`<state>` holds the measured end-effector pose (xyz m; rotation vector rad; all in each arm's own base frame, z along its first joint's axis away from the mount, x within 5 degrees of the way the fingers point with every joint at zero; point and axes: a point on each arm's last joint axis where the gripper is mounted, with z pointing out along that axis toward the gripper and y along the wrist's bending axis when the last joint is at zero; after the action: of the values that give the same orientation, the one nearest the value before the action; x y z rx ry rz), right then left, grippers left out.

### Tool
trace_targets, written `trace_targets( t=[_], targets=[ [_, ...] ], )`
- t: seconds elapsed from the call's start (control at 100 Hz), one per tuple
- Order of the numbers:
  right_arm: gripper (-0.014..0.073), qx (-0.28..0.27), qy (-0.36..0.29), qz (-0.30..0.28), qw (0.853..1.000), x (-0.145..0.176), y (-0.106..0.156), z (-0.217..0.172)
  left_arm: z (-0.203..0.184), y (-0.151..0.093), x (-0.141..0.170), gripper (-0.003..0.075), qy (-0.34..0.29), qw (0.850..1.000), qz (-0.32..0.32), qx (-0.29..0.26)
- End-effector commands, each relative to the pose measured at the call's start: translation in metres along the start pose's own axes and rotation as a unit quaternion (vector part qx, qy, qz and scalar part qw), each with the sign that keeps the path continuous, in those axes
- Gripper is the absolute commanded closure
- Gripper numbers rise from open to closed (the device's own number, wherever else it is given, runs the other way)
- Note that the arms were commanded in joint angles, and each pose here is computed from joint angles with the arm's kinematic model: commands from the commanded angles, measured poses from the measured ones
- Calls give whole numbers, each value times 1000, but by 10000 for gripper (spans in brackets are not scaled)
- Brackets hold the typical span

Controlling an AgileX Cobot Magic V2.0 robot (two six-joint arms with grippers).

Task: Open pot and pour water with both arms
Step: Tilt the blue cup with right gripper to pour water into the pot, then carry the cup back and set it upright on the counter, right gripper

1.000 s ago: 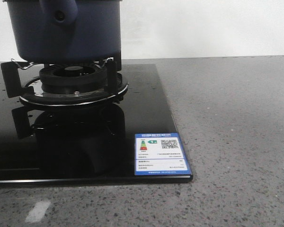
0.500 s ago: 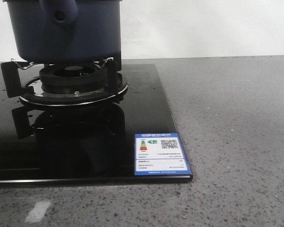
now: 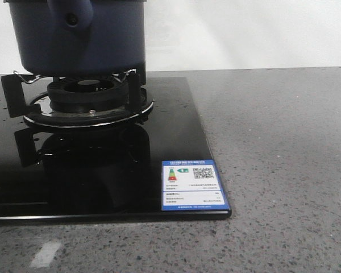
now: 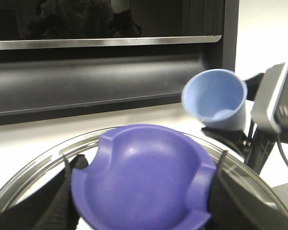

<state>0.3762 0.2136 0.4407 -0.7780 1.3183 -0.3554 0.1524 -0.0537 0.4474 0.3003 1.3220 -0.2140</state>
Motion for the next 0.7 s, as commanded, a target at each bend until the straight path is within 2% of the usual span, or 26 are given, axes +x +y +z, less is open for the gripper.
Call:
trace_targets(
  t=[0.0,0.17,0.29,0.38,0.48,0.69],
  targets=[
    [237,65,48,121,989,-8,-36,-23,-4,-3,-15,470,-30,999,-24,18],
    [237,100,110,201,968,14,-66,-41,-1,-3,-13,470,-26,999,-24,20],
    [237,91,129,238,958,42,-72,-51,4,-4,-10,470,-18,999,-24,22],
    [237,60,132,245,959,67,-60,-59,5,-5,-9,470,-18,999,-24,29],
    [237,-2,128,270,954,98,-33,-67,7,-7,-8,470,-19,999,-24,41],
    [237,-122,124,325,929,148,22,-86,7,-8,-9,470,-21,998,-24,48]
  ],
)
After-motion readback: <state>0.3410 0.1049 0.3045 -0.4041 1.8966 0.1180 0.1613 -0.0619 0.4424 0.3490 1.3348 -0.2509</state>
